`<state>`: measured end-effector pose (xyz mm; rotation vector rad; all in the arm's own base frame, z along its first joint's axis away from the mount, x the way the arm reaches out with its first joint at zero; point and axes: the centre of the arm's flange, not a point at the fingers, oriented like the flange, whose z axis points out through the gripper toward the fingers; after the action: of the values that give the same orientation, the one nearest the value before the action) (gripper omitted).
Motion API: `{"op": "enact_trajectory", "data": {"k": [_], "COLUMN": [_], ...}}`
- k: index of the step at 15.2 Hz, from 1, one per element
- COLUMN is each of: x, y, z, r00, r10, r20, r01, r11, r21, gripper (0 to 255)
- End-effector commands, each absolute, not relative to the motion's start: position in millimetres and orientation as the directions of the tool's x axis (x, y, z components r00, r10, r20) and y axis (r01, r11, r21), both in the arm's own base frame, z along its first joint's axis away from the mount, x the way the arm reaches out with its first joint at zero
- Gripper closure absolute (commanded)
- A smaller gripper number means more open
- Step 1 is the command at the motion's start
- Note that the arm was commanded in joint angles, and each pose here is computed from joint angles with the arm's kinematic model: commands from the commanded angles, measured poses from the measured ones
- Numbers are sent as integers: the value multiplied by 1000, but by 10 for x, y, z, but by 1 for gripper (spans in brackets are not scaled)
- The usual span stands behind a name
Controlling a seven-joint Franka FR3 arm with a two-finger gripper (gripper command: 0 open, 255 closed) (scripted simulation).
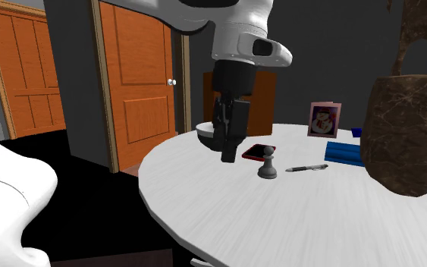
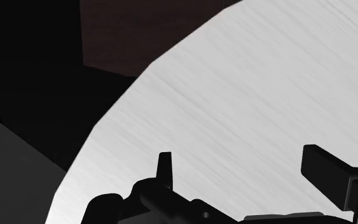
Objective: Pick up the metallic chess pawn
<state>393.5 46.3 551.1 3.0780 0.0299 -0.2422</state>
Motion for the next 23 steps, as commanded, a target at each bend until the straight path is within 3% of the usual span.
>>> {"op": "enact_trajectory", "data": {"k": [1,13,23], "x": [4109,5342,5389], "y": [622,1548,1584], "z": [5480,5275,4868], "r00": [987,986,986], "r10": [17,32,33], "r20": [-158,-163,-163], "r01": [25,33,34], "r11": [-999,-999,-999], "r21": [45,4,2], "gripper": [0,0,0]}}
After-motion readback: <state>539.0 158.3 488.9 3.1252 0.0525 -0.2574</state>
